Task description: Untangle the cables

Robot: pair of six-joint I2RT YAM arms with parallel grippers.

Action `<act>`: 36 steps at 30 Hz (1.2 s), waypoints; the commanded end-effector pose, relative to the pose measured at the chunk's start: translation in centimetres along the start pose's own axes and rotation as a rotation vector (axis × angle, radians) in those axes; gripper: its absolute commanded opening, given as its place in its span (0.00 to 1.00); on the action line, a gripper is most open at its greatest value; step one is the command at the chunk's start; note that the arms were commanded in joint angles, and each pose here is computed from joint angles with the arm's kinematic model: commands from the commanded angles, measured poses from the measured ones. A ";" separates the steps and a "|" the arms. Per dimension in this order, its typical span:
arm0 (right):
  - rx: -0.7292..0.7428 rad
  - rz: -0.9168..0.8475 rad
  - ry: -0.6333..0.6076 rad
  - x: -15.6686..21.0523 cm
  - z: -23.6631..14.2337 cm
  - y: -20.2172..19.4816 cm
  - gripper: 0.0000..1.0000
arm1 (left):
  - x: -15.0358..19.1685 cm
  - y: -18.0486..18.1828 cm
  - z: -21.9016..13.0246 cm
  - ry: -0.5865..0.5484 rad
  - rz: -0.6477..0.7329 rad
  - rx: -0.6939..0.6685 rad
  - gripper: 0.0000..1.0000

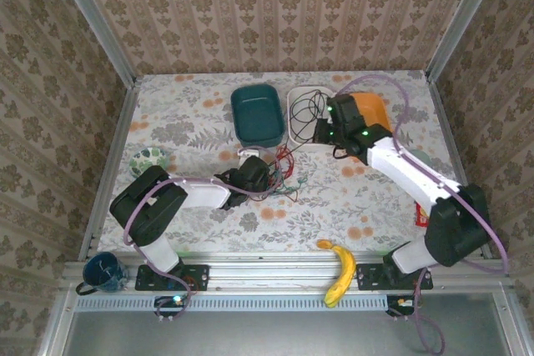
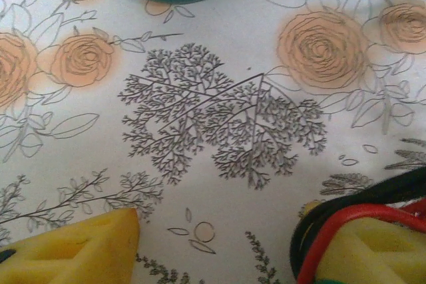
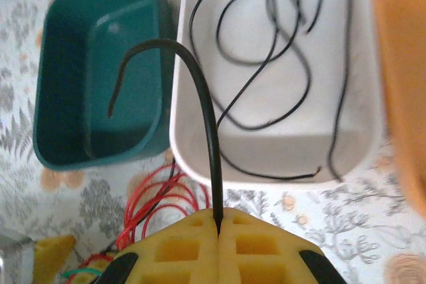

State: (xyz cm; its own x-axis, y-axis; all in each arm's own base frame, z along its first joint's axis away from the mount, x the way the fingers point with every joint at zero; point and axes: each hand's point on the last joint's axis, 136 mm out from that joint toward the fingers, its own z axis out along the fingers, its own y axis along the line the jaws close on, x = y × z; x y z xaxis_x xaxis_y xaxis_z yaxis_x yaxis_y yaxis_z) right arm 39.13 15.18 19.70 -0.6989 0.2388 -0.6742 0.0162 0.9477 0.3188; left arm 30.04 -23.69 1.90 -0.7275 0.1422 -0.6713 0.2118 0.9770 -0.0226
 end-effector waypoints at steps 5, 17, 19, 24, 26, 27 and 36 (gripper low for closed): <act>0.183 0.134 -0.366 -8.8 -7.9 -6.3 0.00 | 7.0 4.3 0.3 0.234 0.131 -0.147 0.68; 0.247 0.285 -0.634 -14.0 -16.6 -11.5 0.00 | 7.4 5.0 0.4 0.245 0.118 -0.186 0.68; 0.248 0.316 -0.657 -14.5 -17.7 -12.3 0.00 | 7.4 5.2 0.3 0.243 0.114 -0.196 0.68; 0.260 0.386 -0.707 -15.5 -20.1 -14.6 0.00 | 7.6 6.1 0.0 0.247 0.097 -0.234 0.69; 0.264 0.405 -0.713 -15.8 -20.8 -15.3 0.00 | 7.7 6.5 -0.2 0.247 0.089 -0.245 0.70; 0.262 0.409 -0.713 -16.0 -21.0 -15.7 0.00 | 7.8 6.6 -0.2 0.248 0.084 -0.247 0.72; 0.295 0.448 -0.671 -16.3 -22.2 -18.3 0.00 | 8.7 8.6 -0.8 0.259 -0.014 -0.255 0.77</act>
State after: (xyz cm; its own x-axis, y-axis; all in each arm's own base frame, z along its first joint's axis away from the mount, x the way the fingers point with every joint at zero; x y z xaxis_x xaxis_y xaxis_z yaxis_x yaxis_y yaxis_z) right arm 34.87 -4.28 29.90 -0.3854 0.6337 -0.6708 0.3924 0.7704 0.5025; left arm 30.00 -26.16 3.94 -0.7149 0.0262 -0.6987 0.2228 0.9557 -0.1922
